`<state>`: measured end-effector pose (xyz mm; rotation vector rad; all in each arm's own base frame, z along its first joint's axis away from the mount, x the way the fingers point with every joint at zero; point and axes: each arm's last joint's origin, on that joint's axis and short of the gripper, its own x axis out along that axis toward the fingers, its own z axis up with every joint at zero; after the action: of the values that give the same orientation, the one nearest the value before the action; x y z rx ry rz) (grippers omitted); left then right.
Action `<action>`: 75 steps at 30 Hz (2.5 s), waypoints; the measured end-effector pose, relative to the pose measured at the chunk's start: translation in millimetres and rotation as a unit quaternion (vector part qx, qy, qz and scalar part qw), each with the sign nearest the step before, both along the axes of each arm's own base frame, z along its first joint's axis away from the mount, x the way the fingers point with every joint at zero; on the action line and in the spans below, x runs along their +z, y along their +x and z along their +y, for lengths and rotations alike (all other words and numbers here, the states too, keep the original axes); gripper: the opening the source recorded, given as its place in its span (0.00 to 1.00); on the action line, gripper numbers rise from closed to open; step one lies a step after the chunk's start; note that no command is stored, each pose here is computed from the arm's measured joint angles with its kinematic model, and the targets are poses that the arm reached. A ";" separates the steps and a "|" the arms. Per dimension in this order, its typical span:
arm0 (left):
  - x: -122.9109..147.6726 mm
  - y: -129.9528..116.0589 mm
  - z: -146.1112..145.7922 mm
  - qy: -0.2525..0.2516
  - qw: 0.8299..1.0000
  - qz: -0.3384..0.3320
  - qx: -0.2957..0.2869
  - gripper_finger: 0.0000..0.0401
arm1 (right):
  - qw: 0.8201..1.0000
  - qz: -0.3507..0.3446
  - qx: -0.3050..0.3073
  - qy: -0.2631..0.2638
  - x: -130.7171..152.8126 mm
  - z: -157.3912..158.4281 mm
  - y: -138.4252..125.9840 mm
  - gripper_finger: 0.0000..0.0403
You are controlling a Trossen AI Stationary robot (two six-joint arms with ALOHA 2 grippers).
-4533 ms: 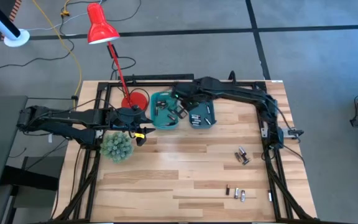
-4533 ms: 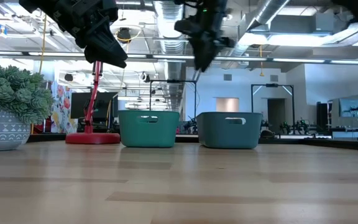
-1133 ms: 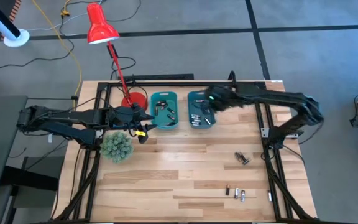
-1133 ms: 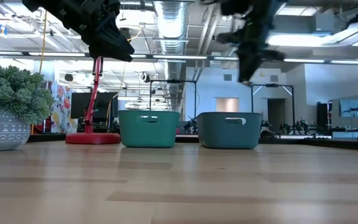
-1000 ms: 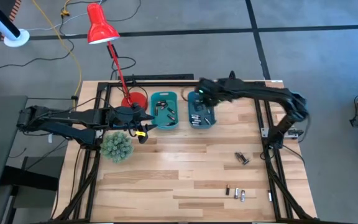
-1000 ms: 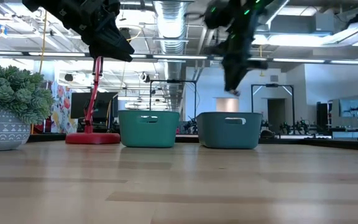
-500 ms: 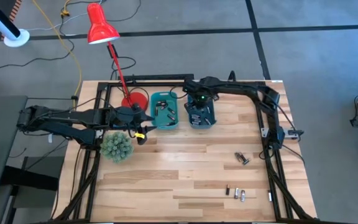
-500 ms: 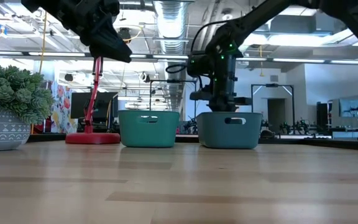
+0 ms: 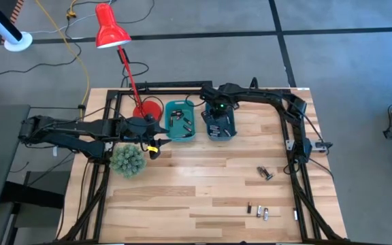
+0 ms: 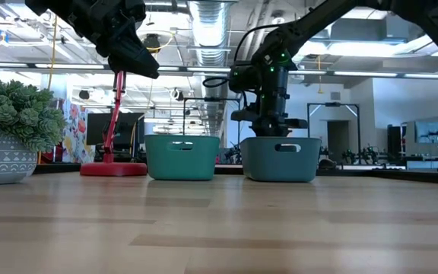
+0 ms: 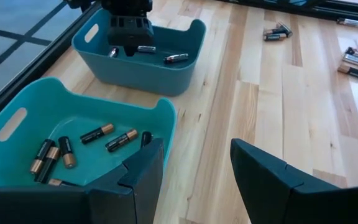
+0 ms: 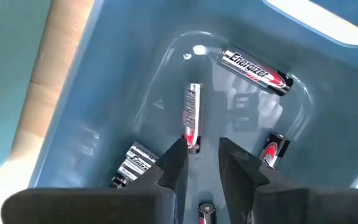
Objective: Sort batteries
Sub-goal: Put the black battery into the green bin
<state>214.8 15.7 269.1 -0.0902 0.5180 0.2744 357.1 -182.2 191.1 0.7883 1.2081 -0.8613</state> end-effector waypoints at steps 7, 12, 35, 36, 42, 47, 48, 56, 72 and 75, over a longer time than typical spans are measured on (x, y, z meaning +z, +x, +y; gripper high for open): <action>0.0 0.0 0.0 0.000 1.000 0.000 0.000 0.46 | 1.000 -0.004 0.011 -0.004 11.3 2.9 -3.7 0.25; -0.1 -0.1 0.0 -0.003 1.000 0.000 0.002 0.46 | 0.999 -0.008 0.026 -0.025 44.7 17.8 -15.7 0.25; -1.7 -0.9 -0.1 -0.008 1.000 0.008 0.005 0.46 | 0.994 -0.012 -0.099 0.041 60.1 207.0 -176.9 0.21; -1.8 -1.0 -0.1 -0.008 1.000 0.008 0.005 0.46 | 0.994 -0.002 -0.103 0.042 56.2 210.4 -181.6 0.23; -1.7 -0.9 0.0 -0.016 1.000 0.006 0.010 0.46 | 0.990 0.046 -0.117 0.064 29.0 222.1 -199.0 0.36; -1.7 -0.9 0.0 -0.023 1.000 0.004 0.014 0.46 | 0.993 0.042 -0.087 0.067 14.0 226.1 -198.8 0.46; -1.7 -0.9 0.0 -0.024 1.000 0.003 0.014 0.46 | 0.994 0.035 -0.076 0.069 12.1 226.5 -197.5 0.47; -1.7 -0.9 0.0 -0.030 0.999 0.002 0.018 0.46 | 0.991 0.078 -0.047 0.094 -10.1 229.0 -197.9 0.46; -1.3 -0.7 0.0 -0.036 0.999 -0.002 0.022 0.46 | 0.990 0.089 -0.026 0.107 -39.8 233.2 -190.2 0.41; -1.3 -0.7 0.0 -0.037 0.999 -0.003 0.022 0.46 | 0.989 0.098 -0.021 0.104 -43.0 233.3 -189.2 0.41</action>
<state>214.1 15.6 267.9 -0.1735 0.5209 0.2982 167.9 51.1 148.1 0.9166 1.4768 -0.8713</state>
